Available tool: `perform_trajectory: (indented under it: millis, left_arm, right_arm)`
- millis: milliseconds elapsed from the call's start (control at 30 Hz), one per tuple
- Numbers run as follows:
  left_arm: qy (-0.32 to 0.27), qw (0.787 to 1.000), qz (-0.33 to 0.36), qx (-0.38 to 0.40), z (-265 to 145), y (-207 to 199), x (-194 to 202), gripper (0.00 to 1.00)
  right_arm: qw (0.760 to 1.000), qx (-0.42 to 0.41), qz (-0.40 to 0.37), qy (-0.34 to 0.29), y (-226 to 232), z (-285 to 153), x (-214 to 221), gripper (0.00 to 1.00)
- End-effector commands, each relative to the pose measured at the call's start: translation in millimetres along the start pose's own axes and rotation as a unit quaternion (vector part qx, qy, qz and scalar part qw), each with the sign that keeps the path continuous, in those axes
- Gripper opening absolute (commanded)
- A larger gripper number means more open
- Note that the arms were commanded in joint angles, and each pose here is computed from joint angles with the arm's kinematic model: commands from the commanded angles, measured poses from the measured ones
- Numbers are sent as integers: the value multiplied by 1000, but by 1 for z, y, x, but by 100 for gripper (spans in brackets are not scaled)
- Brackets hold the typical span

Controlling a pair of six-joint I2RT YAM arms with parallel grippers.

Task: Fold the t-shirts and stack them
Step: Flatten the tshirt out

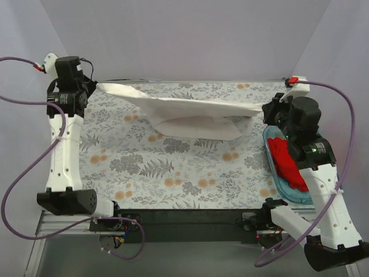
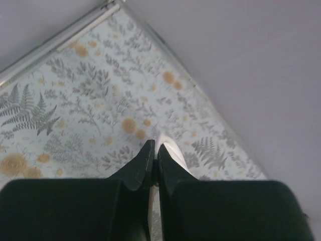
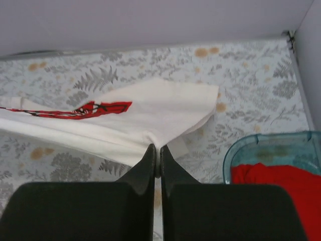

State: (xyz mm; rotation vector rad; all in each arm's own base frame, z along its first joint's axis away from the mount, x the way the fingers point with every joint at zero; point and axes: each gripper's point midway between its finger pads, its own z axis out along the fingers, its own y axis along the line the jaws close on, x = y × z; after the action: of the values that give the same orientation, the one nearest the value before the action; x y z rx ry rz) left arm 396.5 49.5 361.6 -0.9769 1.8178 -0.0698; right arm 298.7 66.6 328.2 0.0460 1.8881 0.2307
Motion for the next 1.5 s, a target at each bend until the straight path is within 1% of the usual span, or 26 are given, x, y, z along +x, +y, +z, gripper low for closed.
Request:
perform_trajectory:
  millis: [0,33,100,133,200,300,433,500,567,667,700,767,800,833,867,900,933,967,1033,1067,1167,1233,1300,1333,1400,1467]
  left_arm:
    - [-128,990,-38,36,-86,8,-73,0]
    - [-169,981,-57,72,-128,11,-91,0]
    - [-219,968,-68,105,-159,15,-108,0]
    - [-258,954,-82,133,-198,24,-121,0]
    - [-317,933,-86,149,-239,33,-144,0]
    - [-376,905,-85,179,-300,38,-175,0]
    - [-413,877,-88,228,-349,30,-202,0]
    - [-423,870,-86,240,-353,21,-211,0]
    - [-421,871,-62,244,-346,9,-212,0]
    - [-365,900,-6,239,-280,-30,-187,0]
    - [-347,907,8,238,-260,-39,-175,0]
    - [-277,934,51,221,-185,-59,-129,0]
    - [-256,940,60,217,-163,-63,-113,0]
    - [-225,949,77,206,-129,-67,-89,0]
    - [-195,957,89,194,-92,-65,-57,0]
    - [-176,962,100,184,-67,-62,-36,0]
    - [-155,966,113,174,-38,-61,-13,0]
    - [-134,970,125,162,-7,-53,17,0]
    - [-106,973,140,153,28,-49,49,0]
    - [-75,976,155,134,64,-43,81,0]
    - [-10,976,186,112,122,-31,140,0]
    - [14,975,194,105,146,-29,161,0]
    - [39,974,203,88,173,-20,184,0]
    - [43,974,205,86,180,-19,189,0]
    - [53,973,208,79,197,-14,201,0]
    - [55,973,207,85,208,-19,202,0]
  right_arm:
    - [996,-3,-37,-82,2,-47,-64,1]
    - [993,-16,-37,-115,7,-66,-87,1]
    - [985,-47,-53,-159,17,-99,-108,1]
    - [978,-58,-57,-190,21,-121,-126,1]
    - [967,-74,-74,-232,25,-156,-144,1]
    - [948,-81,-92,-292,27,-207,-171,1]
    - [929,-77,-110,-345,27,-249,-198,1]
    - [925,-75,-114,-354,28,-253,-207,1]
    - [929,-84,-118,-341,33,-240,-207,1]
    - [947,-81,-121,-287,35,-191,-191,1]
    - [958,-74,-120,-248,32,-161,-173,1]
    - [971,-65,-118,-198,28,-120,-149,1]
    - [979,-60,-119,-154,24,-82,-117,1]
    - [982,-57,-119,-137,22,-63,-102,1]
    - [985,-48,-117,-114,17,-43,-82,1]
    - [984,-45,-116,-127,16,-28,-80,1]
    - [989,-32,-119,-77,6,4,-35,1]
    - [990,-28,-119,-70,4,18,-23,1]
    - [991,-9,-122,-45,-7,58,15,1]
    - [992,-1,-123,-35,-12,71,26,1]
    - [992,20,-126,-9,-23,114,62,1]
    - [991,35,-130,13,-31,140,86,1]
    - [990,41,-134,12,-36,157,91,1]
    - [988,47,-140,34,-42,171,107,1]
    - [988,51,-143,34,-45,186,102,1]
    - [985,55,-150,60,-52,203,119,1]
